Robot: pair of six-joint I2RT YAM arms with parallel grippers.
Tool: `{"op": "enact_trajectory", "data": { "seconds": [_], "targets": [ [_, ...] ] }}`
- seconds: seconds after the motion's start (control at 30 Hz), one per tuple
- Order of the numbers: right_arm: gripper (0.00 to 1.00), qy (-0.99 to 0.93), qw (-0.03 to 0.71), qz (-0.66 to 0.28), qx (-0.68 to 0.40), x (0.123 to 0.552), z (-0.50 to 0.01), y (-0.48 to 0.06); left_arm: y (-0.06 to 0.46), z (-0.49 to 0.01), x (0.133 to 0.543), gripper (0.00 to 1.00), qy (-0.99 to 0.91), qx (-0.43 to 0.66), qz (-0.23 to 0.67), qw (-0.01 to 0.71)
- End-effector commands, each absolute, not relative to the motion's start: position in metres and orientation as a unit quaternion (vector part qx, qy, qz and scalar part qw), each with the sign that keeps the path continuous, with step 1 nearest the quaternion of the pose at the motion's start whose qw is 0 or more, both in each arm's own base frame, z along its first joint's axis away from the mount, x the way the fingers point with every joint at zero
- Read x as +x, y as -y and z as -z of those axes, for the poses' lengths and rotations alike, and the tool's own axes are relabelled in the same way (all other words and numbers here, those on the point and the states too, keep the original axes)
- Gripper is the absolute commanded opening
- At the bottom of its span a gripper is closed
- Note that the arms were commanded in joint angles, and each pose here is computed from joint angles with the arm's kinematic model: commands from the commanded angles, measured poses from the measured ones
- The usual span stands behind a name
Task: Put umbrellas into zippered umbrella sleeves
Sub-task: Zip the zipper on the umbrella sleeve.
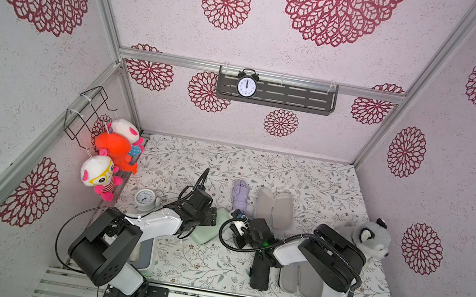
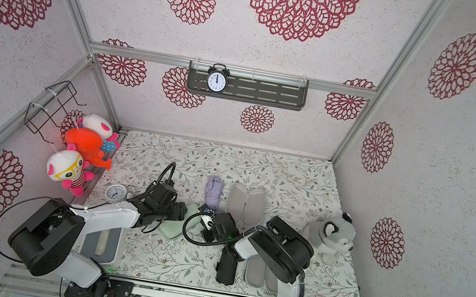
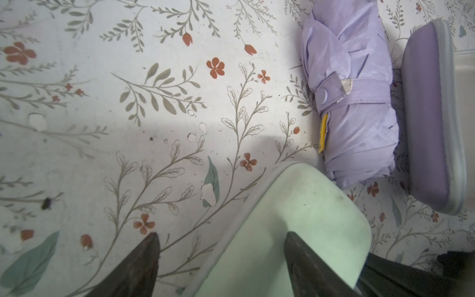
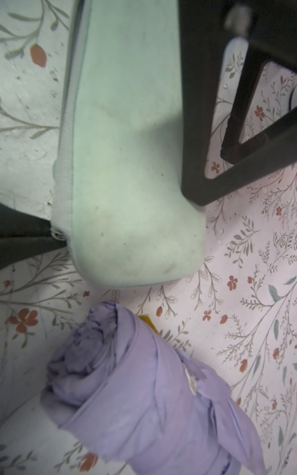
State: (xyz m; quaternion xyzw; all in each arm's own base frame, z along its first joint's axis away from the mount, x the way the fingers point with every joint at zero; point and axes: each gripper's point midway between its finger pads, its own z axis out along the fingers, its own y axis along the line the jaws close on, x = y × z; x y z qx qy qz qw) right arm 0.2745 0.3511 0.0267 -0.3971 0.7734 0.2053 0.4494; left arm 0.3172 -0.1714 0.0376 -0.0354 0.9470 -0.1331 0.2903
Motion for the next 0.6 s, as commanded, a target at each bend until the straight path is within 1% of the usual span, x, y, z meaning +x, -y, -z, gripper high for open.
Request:
{"op": "enact_trajectory", "data": {
  "seconds": [0.0,0.13,0.27,0.37,0.47,0.57],
  "targets": [
    [0.0,-0.773,0.446,-0.165,-0.42,0.259,-0.022,-0.357,0.16,-0.014,0.295,0.78,-0.962,-0.048,0.107,0.248],
    [0.0,-0.777,0.456,-0.13,-0.413,0.256,-0.021,-0.36,0.17,-0.017,0.293,0.78,-0.955,-0.058,0.146,0.251],
    [0.0,-0.789,0.45,-0.144,-0.393,0.252,-0.022,-0.36,0.178,-0.012,0.288,0.77,-0.954,-0.06,0.174,0.236],
    [0.0,-0.796,0.455,-0.142,-0.372,0.257,-0.022,-0.355,0.181,-0.012,0.284,0.76,-0.954,-0.054,0.182,0.23],
    [0.0,-0.807,0.445,-0.147,-0.36,0.268,-0.018,-0.353,0.18,-0.015,0.278,0.8,-0.953,-0.057,0.185,0.231],
    [0.01,-0.8,0.45,-0.156,-0.365,0.268,-0.019,-0.354,0.183,-0.019,0.269,0.85,-0.952,-0.054,0.198,0.227]
  ]
}}
